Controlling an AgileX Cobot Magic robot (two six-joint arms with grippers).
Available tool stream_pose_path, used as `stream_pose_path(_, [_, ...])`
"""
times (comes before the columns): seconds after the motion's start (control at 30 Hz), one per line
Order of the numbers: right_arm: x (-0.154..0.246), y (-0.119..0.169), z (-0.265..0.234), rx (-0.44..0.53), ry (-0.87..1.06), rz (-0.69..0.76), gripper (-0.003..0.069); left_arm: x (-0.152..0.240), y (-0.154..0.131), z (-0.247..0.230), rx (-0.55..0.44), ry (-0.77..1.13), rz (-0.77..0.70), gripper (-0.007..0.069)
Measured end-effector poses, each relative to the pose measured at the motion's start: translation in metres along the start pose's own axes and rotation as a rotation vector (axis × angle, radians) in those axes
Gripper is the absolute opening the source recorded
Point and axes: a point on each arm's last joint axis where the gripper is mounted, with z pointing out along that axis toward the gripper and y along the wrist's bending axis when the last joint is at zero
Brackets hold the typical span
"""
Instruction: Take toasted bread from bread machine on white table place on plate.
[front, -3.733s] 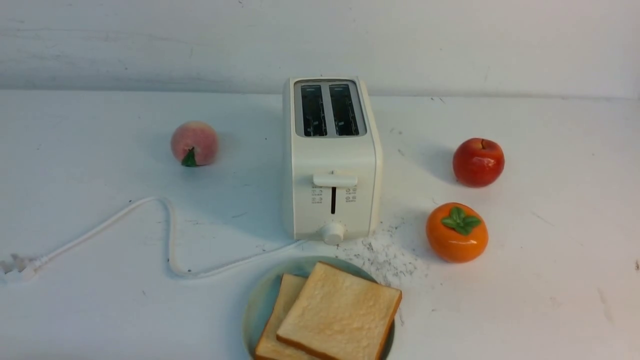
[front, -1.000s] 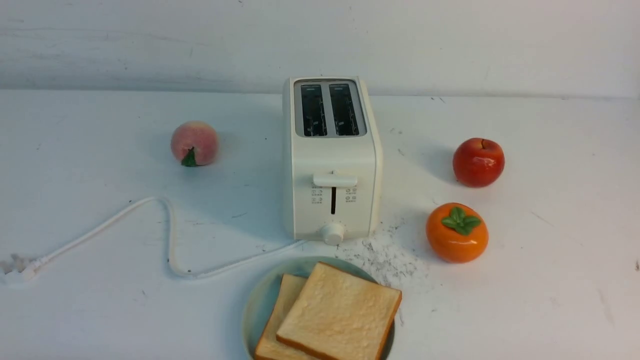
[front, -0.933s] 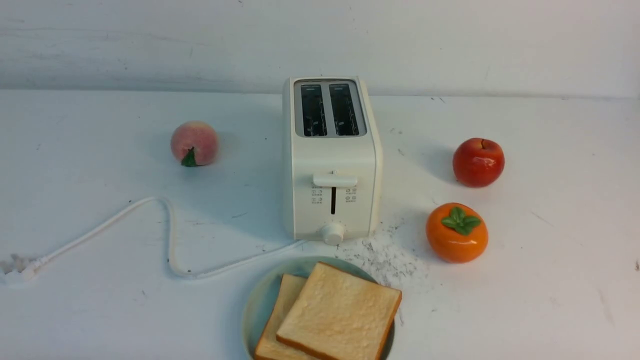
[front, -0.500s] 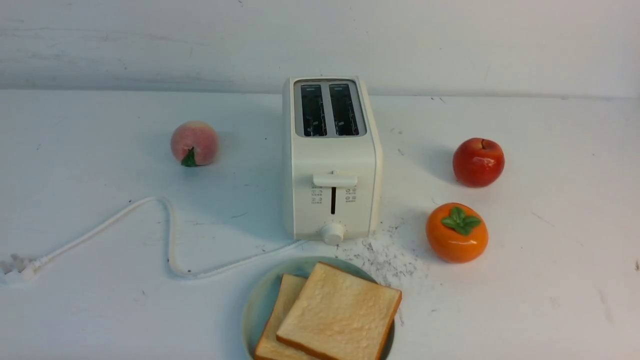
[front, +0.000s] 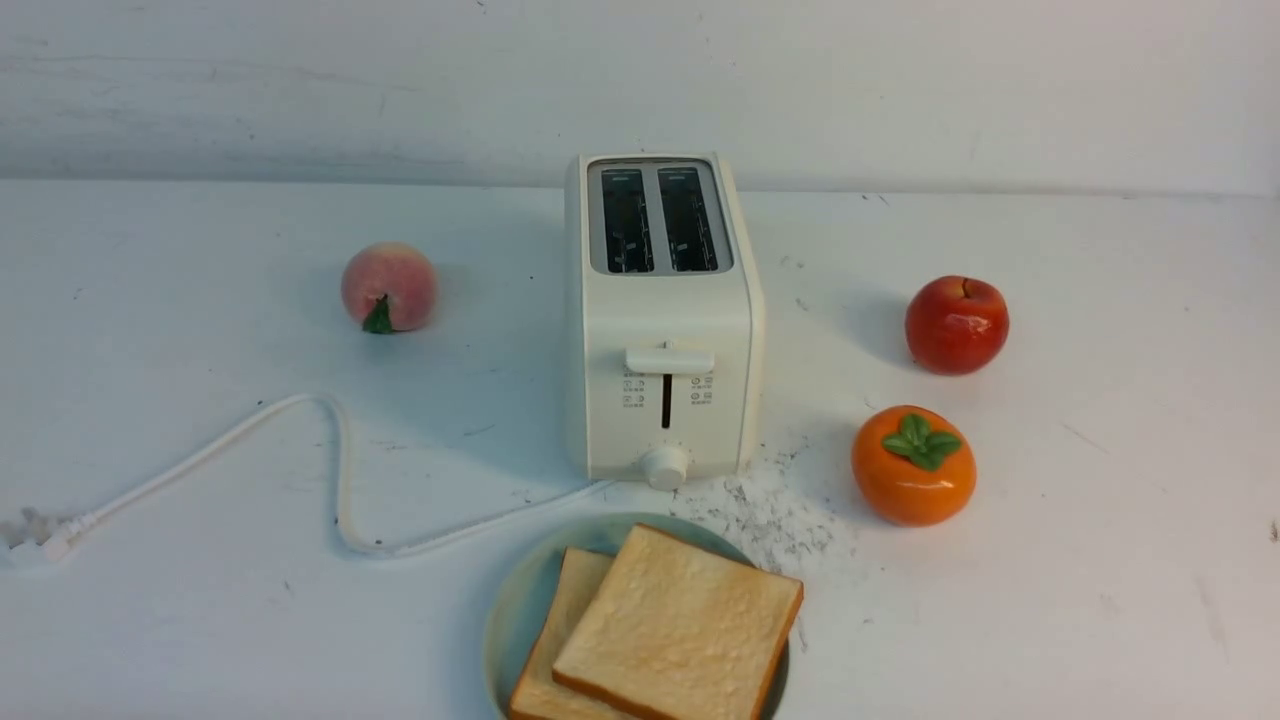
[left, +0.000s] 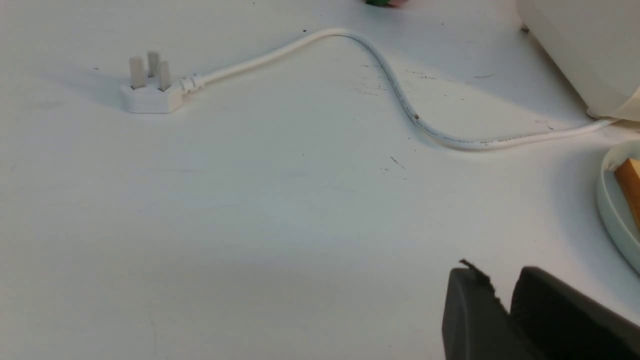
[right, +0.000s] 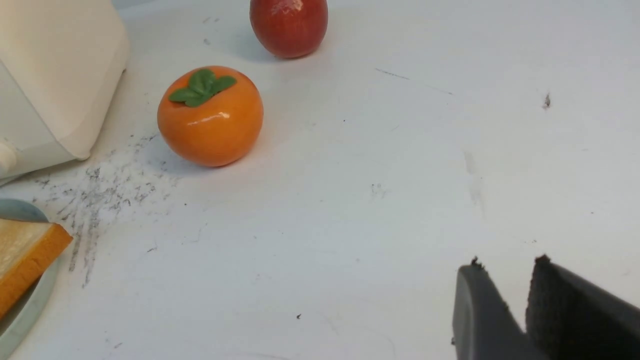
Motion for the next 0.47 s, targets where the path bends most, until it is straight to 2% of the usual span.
stream_pose_path(0.47, [0.0,0.0,0.0,0.0,0.0,0.0,0.0179,0.0,0.0,0.0,0.0,0.0,0.0,0.0127])
